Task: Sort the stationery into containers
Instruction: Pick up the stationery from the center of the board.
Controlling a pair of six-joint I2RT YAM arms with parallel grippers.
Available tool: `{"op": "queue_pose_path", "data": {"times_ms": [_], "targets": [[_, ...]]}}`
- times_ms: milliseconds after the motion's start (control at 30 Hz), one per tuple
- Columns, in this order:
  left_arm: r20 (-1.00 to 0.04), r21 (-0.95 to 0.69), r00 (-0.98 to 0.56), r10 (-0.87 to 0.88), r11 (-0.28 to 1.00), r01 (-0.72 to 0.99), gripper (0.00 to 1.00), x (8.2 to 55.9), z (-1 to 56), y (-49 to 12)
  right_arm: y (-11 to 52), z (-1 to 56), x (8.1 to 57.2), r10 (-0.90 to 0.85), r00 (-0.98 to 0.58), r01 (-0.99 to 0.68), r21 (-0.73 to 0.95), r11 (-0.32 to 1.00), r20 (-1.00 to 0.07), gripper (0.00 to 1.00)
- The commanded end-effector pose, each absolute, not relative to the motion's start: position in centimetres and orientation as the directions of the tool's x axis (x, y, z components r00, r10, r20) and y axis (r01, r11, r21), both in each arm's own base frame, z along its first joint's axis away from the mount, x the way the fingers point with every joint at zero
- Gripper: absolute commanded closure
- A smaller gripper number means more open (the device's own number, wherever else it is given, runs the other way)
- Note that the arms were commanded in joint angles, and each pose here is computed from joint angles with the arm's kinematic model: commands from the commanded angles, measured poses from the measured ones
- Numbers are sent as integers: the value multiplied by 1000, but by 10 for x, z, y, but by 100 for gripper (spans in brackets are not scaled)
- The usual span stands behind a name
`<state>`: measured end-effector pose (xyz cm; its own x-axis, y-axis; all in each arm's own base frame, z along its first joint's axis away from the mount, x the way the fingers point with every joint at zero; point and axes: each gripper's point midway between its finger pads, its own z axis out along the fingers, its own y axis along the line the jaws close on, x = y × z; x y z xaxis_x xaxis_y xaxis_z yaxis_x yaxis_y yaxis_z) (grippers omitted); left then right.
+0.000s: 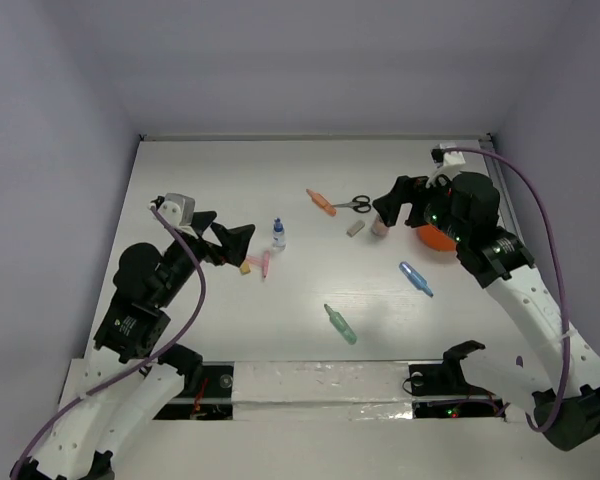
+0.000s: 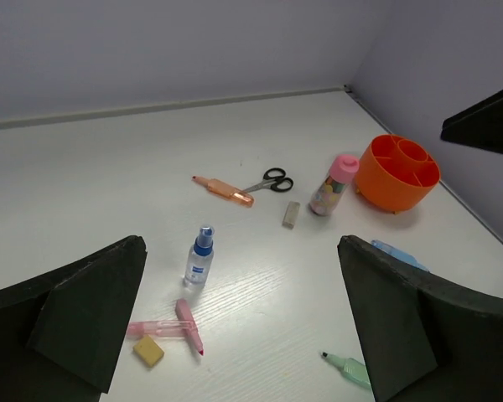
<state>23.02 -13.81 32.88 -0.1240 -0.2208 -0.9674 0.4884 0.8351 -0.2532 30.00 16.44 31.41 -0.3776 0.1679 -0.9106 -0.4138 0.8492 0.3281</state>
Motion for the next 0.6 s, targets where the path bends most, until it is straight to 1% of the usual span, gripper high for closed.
{"op": "queue_pose_path", "data": {"times_ms": [0,167,367,567], "targets": [[-970,-230,-60,-234,820,524,1,226,345,-138,140,291,306,138,-402,-288,268,919,-905,0],[-972,-229,-81,-221,802,552,1,223,340,-144,136,279,318,136,-426,-237,256,937,-895,0],[-974,-210,-46,-224,794,571,1,216,348,-143,132,251,344,99,-495,-157,200,967,-863,0],[-973,-208,-37,-226,807,553,1,217,348,-139,132,221,366,75,-562,-100,157,982,-824,0]]}}
